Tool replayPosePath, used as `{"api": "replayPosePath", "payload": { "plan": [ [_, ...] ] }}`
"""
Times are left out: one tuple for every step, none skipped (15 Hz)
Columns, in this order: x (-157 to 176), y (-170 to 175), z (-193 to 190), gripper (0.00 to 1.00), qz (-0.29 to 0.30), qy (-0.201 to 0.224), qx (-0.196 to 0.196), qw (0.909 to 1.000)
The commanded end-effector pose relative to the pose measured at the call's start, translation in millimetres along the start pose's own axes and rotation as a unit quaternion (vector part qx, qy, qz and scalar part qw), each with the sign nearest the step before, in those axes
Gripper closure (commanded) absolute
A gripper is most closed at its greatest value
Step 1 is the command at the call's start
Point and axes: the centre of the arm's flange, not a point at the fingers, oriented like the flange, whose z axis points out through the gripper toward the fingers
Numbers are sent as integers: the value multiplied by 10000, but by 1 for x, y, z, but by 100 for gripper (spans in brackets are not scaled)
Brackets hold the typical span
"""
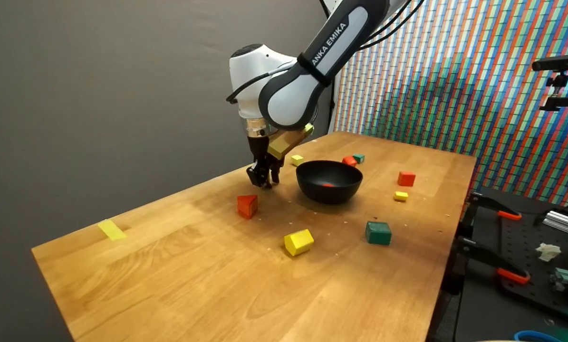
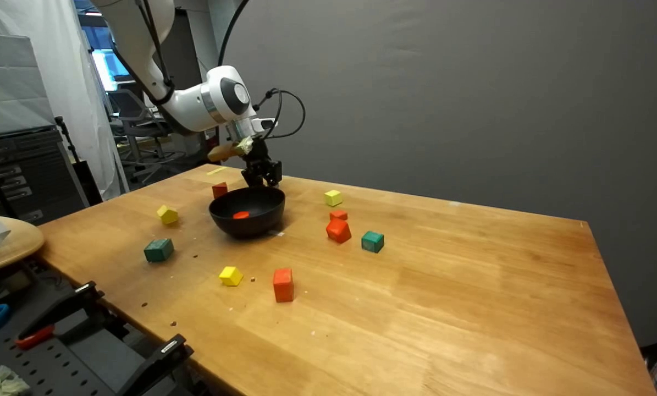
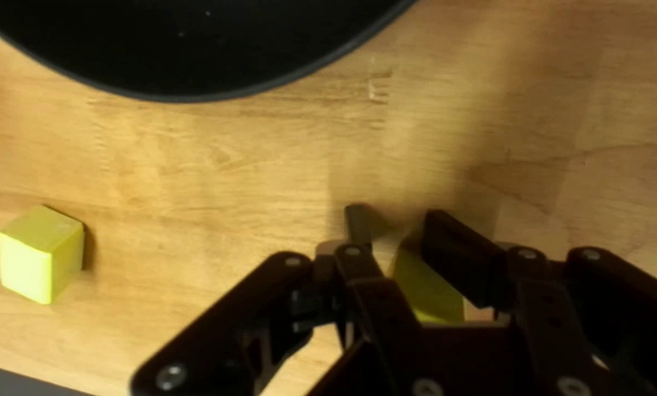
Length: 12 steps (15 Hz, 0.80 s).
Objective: Place all the blocks inside the black bowl
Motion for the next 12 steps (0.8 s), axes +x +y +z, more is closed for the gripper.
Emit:
{"api": "replayPosePath", "payload": {
  "plan": [
    [15, 1, -7, 89, 236, 96, -173, 9995],
    [17, 2, -10, 93, 282, 127, -190, 9993],
    [19, 4, -13, 93, 317, 150, -202, 9992],
    [21, 5, -16, 93, 350, 166, -199, 9991],
    [22, 7, -21, 68, 335, 92, -149, 9993],
    [22, 7, -24, 68, 322, 64, -145, 9994],
    [22, 8, -29, 67, 308, 55, -122, 9994],
    [23, 9, -31, 61, 315, 44, -122, 9994],
    [24, 9, -32, 53, 320, 48, -122, 9994],
    [27, 10, -33, 45, 332, 25, -111, 9994],
    [28, 9, -33, 37, 335, 21, -117, 9994],
    [31, 9, -33, 30, 331, 2, -115, 9994]
  ]
}}
